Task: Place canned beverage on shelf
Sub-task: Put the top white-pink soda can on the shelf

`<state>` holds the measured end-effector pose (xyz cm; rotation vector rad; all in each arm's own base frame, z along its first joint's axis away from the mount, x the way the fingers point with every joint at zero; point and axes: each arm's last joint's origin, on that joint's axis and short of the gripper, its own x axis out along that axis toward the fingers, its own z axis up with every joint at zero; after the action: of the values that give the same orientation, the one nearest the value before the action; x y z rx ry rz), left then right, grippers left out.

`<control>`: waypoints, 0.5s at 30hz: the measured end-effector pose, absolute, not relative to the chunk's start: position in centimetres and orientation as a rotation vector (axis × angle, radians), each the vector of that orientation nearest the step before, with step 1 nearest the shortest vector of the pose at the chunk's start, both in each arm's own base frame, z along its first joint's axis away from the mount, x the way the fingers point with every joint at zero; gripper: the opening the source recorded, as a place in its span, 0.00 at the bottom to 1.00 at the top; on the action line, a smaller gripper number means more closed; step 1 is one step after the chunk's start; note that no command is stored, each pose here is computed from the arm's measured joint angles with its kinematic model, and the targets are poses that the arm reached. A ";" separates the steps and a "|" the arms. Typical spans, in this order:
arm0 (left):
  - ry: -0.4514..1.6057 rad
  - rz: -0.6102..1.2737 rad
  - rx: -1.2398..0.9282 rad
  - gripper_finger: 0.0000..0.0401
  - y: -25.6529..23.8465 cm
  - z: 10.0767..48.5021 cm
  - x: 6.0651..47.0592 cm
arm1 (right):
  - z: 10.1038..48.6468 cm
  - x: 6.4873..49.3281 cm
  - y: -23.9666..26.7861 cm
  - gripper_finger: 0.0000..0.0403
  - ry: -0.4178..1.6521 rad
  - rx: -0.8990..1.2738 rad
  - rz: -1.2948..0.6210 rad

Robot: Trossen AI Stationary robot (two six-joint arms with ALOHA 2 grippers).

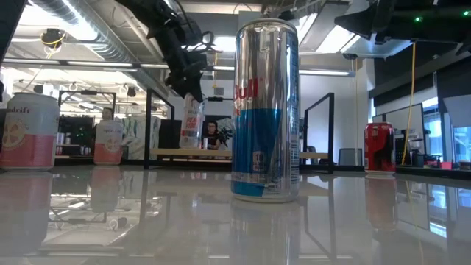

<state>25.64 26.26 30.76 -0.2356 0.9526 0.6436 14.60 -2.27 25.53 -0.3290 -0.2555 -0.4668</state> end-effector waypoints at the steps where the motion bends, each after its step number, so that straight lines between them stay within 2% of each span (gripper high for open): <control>1: 0.953 0.644 -0.235 0.65 26.3 30.8 25.6 | 25.5 14.6 -2.3 0.00 -0.255 -0.329 -0.467; 15: 0.975 0.640 -0.244 0.66 26.1 30.6 25.5 | 25.5 14.6 -2.3 0.00 -0.255 -0.329 -0.467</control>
<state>25.51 26.13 30.63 -0.2445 0.9755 0.6396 14.60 -2.27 25.53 -0.3290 -0.2552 -0.4667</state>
